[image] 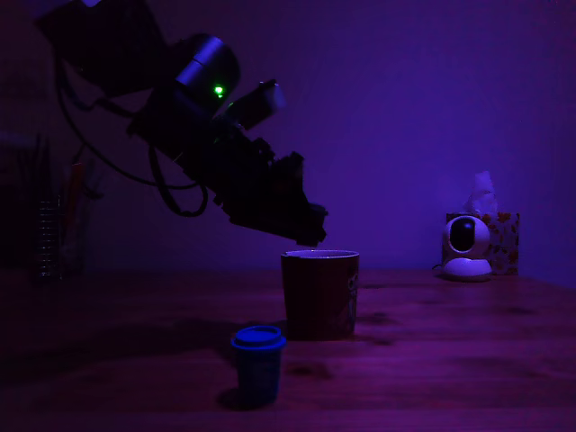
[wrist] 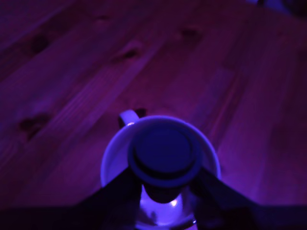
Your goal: Pick up the coffee capsules on the table and drop them inside the coffee cup
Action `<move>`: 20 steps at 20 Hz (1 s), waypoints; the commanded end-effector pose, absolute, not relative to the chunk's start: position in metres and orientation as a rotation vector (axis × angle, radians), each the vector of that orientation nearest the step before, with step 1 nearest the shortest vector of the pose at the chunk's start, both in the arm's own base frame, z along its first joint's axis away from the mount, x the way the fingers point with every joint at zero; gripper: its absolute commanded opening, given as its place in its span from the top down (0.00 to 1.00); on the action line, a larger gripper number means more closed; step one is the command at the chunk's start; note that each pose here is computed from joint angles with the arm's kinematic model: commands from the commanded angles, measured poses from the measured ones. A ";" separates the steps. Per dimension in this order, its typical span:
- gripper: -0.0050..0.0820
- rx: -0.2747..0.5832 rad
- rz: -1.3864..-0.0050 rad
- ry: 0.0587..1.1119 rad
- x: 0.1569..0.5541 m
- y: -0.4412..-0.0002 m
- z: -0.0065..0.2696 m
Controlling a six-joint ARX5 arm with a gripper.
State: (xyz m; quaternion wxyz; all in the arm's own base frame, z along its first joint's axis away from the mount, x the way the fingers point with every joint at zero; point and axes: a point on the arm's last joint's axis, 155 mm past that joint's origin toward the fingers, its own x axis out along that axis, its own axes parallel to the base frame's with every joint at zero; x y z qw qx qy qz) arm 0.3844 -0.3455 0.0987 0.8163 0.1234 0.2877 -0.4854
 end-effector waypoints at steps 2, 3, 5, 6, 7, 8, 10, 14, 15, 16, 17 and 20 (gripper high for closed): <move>0.44 0.312 -1.038 0.595 0.384 -0.350 0.095; 0.35 0.321 -1.038 0.590 0.385 -0.350 0.095; 0.32 0.341 -1.010 0.590 0.388 -0.348 0.093; 0.32 0.356 -1.015 0.584 0.388 -0.348 0.093; 0.33 0.363 -1.011 0.580 0.388 -0.348 0.093; 0.34 0.364 -1.008 0.578 0.389 -0.347 0.093; 0.39 0.364 -1.007 0.578 0.389 -0.347 0.094; 0.66 0.363 -1.007 0.579 0.389 -0.347 0.094; 0.79 0.363 -1.008 0.576 0.388 -0.347 0.097; 0.94 0.362 -1.007 0.574 0.388 -0.347 0.099; 0.96 0.360 -1.010 0.567 0.387 -0.347 0.103; 0.97 0.349 -1.001 0.563 0.385 -0.341 0.117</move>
